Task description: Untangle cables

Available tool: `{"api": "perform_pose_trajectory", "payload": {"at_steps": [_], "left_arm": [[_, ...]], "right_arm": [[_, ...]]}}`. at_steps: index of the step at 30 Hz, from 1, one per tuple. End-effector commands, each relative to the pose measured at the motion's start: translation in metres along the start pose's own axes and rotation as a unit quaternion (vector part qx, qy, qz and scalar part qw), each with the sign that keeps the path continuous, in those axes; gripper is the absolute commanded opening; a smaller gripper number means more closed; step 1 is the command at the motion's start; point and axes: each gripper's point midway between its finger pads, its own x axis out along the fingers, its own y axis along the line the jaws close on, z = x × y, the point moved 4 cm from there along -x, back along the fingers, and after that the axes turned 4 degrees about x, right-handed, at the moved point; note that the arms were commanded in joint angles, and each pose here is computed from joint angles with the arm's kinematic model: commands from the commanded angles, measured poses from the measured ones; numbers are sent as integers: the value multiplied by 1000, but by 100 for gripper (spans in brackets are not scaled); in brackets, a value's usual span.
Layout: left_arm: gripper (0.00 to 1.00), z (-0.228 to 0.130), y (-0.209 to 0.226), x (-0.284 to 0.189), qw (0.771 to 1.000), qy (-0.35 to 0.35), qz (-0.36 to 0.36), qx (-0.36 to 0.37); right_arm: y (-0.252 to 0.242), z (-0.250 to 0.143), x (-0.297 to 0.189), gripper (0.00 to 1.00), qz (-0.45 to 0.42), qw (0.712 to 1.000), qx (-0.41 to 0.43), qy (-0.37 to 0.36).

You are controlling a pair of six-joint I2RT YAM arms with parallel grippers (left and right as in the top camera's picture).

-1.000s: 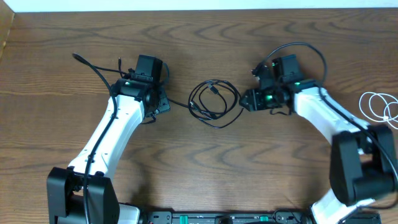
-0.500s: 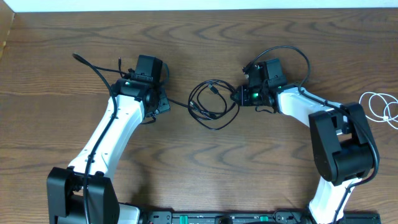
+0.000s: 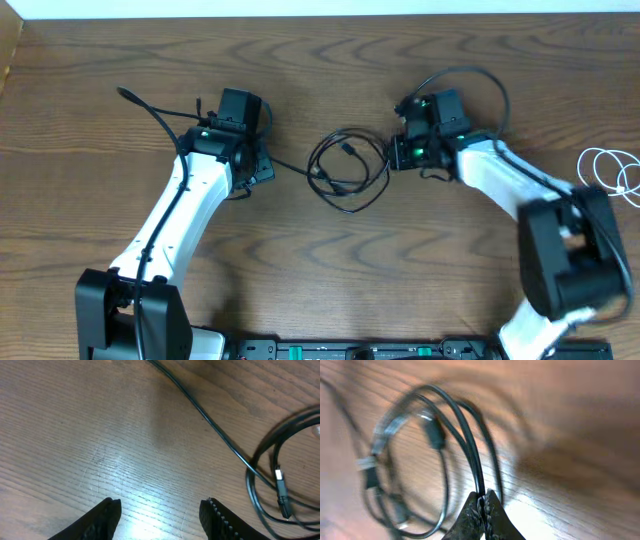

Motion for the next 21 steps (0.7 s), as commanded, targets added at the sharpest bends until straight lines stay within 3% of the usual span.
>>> {"api": "perform_pose_trajectory", "payload": {"at_steps": [1, 7, 12, 16, 18, 21], "left_arm": [[56, 2, 0, -3, 1000, -4, -3, -6], [56, 1, 0, -3, 1000, -3, -3, -6], [56, -1, -10, -3, 999, 9, -37, -6], [56, -2, -41, -9, 988, 29, -149, -2], [56, 2, -70, -22, 965, 24, -258, 41], [56, 8, -78, -26, 957, 9, -286, 49]], "right_arm": [[48, 34, -69, 1, 73, 988, -103, -88], [93, 49, -142, 1, 128, 960, -175, -175], [98, 49, -152, 1, 132, 958, -176, -184], [109, 45, -152, 1, 162, 953, -184, -176], [119, 53, -159, 1, 191, 945, -179, -196], [124, 70, -170, 1, 195, 934, -180, -240]]}}
